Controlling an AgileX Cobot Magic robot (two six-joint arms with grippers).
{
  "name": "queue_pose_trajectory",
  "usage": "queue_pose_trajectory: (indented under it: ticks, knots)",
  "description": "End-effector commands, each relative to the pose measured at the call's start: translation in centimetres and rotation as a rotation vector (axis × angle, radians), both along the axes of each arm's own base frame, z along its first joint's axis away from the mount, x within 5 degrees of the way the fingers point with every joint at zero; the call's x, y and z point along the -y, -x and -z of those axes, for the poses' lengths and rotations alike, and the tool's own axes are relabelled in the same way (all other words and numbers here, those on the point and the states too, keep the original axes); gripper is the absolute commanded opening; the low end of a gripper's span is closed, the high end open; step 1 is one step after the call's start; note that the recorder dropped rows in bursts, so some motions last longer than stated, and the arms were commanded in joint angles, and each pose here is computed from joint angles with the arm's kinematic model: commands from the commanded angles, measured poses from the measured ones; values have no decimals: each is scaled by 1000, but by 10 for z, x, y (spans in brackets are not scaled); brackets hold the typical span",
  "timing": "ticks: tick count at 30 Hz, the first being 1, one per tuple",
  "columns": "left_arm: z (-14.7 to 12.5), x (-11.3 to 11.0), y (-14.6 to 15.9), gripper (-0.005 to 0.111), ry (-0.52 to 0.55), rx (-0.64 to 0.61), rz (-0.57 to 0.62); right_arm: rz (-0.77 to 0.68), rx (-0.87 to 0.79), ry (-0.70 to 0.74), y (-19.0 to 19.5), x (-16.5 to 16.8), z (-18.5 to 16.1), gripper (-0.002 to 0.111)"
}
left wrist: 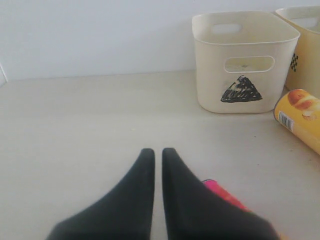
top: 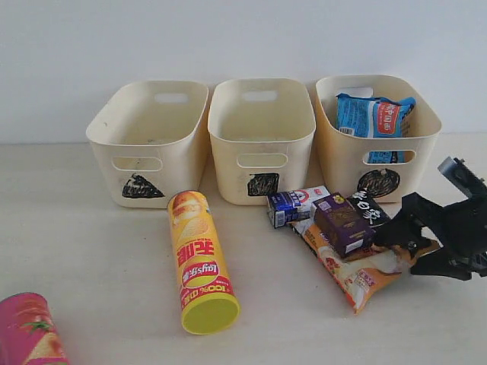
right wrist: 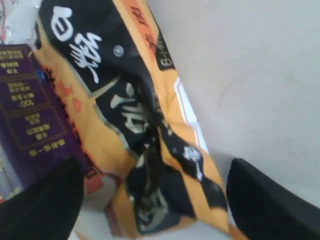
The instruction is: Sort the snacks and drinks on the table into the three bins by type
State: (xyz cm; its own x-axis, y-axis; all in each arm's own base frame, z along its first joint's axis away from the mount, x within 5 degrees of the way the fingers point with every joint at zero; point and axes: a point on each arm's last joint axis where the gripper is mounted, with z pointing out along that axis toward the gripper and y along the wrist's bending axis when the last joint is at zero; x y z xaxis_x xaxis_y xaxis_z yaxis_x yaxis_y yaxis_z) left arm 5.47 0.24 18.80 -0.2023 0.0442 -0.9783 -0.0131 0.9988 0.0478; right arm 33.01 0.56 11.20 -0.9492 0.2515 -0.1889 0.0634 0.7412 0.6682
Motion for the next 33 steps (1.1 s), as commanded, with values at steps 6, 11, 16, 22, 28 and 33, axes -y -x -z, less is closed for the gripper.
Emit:
queue_pose_trajectory:
  ticks: [6,11,16,22,28,33]
  knots:
    - [1,0,0,4,9,2,-3,-13,79,52,-8,-23,2,35]
    - [1,0,0,4,9,2,-3,-18,132,60,-10,-20,0,0]
    - [1,0,0,4,9,2,-3,43,276,93,-17,-10,-27,0]
    - [1,0,0,4,9,2,-3,80,473,145,-18,-7,-84,0]
    - [1,0,0,4,9,2,-3,51,631,119,-14,-11,-135,0]
    - [1,0,0,4,9,2,-3,44,730,70,-13,-15,-174,0]
